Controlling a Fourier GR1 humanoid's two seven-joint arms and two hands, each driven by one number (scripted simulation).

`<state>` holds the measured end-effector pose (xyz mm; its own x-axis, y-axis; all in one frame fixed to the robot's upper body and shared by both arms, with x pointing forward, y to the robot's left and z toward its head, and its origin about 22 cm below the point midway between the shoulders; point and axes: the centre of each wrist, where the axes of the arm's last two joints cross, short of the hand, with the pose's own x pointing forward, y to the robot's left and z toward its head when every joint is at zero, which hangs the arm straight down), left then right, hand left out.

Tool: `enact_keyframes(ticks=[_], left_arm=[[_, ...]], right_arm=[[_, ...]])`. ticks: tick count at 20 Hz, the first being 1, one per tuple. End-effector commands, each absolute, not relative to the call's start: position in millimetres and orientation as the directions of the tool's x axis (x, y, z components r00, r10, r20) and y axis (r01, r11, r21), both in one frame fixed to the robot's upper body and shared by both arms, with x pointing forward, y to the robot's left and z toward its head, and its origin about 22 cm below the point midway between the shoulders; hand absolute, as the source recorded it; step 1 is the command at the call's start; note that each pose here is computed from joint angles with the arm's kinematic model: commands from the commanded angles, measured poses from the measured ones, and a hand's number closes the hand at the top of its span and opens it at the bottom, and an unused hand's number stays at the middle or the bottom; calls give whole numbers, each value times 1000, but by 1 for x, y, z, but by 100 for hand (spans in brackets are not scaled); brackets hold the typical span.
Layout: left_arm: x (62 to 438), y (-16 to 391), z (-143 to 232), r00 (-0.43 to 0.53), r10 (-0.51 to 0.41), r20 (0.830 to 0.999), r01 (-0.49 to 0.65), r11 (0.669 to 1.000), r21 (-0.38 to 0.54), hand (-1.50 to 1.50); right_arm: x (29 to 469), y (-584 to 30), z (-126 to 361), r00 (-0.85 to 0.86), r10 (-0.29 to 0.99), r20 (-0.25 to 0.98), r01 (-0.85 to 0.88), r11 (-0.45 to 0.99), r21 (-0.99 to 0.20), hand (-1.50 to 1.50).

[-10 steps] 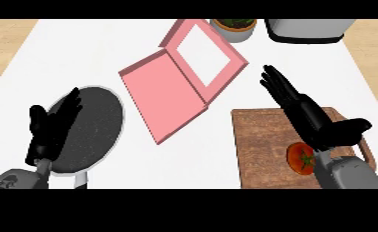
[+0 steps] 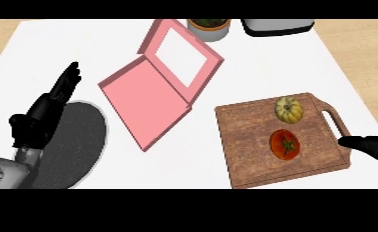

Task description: Pick the tomato from the cutting board and place it in the cardboard box

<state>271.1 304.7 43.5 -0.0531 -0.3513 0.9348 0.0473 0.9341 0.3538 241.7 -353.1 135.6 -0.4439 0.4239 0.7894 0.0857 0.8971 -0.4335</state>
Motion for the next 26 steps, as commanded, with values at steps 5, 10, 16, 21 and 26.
enact_keyframes(ticks=[5,10,16,21,26], left_arm=[[277,293,68,-203,-366,908,155,904,399,0],[278,278,61,-215,-352,911,180,902,392,0],[281,277,71,-232,-357,905,183,898,401,0],[291,282,78,-245,-359,900,189,893,408,0],[286,278,71,-245,-357,901,203,890,408,0]], right_arm=[[164,-418,130,-523,701,485,235,665,-709,-150],[130,-421,140,-508,790,344,213,502,-838,-150],[105,-376,146,-392,898,200,79,249,-965,-150],[95,-337,162,-327,938,111,2,119,-993,-150],[87,-308,160,-216,976,12,-17,8,-1000,-150]])
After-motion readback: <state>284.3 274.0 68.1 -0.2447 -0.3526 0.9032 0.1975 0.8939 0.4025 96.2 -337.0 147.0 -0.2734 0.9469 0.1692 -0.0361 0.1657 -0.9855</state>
